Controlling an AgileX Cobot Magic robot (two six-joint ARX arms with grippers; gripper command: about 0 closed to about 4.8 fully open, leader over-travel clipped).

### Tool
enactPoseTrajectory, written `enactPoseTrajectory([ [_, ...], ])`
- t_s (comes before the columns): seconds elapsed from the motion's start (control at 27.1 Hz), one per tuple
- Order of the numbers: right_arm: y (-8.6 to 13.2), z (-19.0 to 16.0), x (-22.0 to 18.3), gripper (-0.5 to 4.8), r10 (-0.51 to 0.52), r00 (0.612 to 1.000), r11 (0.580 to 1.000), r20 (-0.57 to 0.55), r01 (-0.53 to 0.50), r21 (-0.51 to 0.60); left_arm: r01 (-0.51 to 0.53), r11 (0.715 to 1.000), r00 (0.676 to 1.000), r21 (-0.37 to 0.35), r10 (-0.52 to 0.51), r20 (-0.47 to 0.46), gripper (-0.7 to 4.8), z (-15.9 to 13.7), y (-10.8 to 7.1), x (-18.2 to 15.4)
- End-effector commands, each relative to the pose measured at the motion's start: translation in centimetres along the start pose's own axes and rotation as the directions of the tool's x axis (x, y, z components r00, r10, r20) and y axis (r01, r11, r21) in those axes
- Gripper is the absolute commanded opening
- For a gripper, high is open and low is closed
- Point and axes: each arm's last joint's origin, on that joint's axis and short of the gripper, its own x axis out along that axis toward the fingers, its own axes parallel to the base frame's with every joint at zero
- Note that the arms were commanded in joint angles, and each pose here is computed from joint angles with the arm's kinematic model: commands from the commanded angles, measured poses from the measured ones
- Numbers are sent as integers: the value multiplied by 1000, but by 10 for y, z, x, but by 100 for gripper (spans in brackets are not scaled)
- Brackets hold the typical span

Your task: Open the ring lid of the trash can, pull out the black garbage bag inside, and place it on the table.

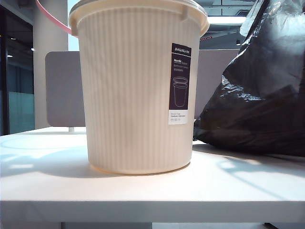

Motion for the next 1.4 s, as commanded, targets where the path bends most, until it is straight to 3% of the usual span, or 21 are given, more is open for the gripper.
enactPoseTrajectory([
  [0.04,3,0,-4,257,4,1000,1000,-1,-4,4,7,1000,1000,9,-7,4,247,2,-3,0],
  [0.44,27,-3,-45,256,39,992,995,117,-28,-99,7,1000,1000,22,-7,4,247,2,-2,0],
  [0.89,55,-22,-104,253,-12,960,971,280,78,-227,4,999,1000,55,-3,-14,247,-1,-1,0],
  [1.4,45,-97,-108,252,-17,915,965,402,120,-232,-2,1000,1000,29,3,-26,247,-3,0,0],
])
